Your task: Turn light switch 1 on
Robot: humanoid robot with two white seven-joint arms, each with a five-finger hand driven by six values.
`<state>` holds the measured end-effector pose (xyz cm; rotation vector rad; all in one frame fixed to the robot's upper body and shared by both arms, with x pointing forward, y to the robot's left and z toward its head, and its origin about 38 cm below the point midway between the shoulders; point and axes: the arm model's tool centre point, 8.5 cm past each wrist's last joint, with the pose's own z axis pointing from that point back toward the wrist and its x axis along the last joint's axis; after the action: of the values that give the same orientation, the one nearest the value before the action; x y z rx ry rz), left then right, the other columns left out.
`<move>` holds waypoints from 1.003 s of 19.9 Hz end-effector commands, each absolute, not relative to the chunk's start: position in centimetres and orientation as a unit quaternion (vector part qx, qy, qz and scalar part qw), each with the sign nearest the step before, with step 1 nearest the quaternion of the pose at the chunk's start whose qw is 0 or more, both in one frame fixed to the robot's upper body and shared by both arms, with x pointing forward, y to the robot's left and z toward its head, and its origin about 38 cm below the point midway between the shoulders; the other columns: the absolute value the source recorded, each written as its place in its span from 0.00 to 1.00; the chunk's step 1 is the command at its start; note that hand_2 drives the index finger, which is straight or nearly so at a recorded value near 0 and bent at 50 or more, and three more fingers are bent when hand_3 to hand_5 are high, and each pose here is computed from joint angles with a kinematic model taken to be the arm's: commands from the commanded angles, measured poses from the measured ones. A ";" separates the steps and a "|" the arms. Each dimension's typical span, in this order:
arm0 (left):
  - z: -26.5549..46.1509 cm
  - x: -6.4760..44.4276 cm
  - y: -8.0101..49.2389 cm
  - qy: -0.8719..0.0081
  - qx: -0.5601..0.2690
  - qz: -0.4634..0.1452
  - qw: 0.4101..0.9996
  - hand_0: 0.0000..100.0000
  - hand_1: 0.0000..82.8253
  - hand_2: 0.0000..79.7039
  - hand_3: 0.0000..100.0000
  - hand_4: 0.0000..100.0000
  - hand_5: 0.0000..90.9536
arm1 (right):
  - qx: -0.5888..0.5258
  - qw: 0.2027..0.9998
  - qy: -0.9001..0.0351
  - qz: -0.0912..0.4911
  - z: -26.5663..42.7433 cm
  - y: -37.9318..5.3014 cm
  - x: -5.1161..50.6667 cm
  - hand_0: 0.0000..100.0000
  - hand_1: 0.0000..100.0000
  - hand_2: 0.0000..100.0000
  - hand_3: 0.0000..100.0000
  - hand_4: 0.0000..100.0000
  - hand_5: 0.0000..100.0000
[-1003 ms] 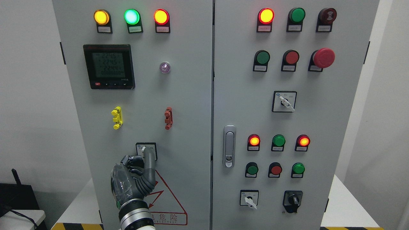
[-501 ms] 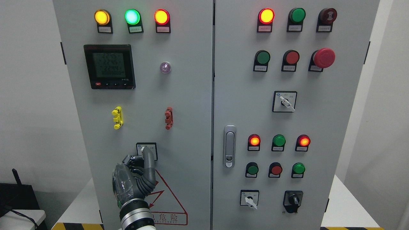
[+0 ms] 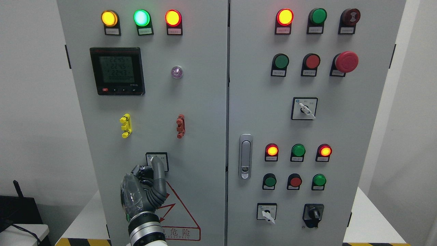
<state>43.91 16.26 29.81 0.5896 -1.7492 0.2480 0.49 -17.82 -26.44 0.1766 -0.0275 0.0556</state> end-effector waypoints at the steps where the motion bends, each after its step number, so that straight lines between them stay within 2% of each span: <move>1: 29.8 43.9 16.0 -0.757 0.250 0.105 0.595 0.51 0.22 0.78 0.75 0.82 0.88 | 0.088 0.996 -0.015 0.019 -26.4 -17.8 0.5 0.12 0.39 0.00 0.00 0.00 0.00; 9: 29.8 44.0 16.0 -0.757 0.250 0.104 0.594 0.54 0.21 0.80 0.78 0.83 0.89 | 0.088 0.996 -0.015 0.019 -26.4 -17.8 0.5 0.12 0.39 0.00 0.00 0.00 0.00; 20: 29.7 43.9 16.1 -0.756 0.250 0.105 0.596 0.56 0.13 0.80 0.78 0.83 0.89 | 0.089 0.996 -0.015 0.019 -26.4 -17.8 0.5 0.12 0.39 0.00 0.00 0.00 0.00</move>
<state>43.92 16.08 29.77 0.5800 -1.7591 0.2440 0.50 -17.82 -26.44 0.1765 -0.0276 0.0556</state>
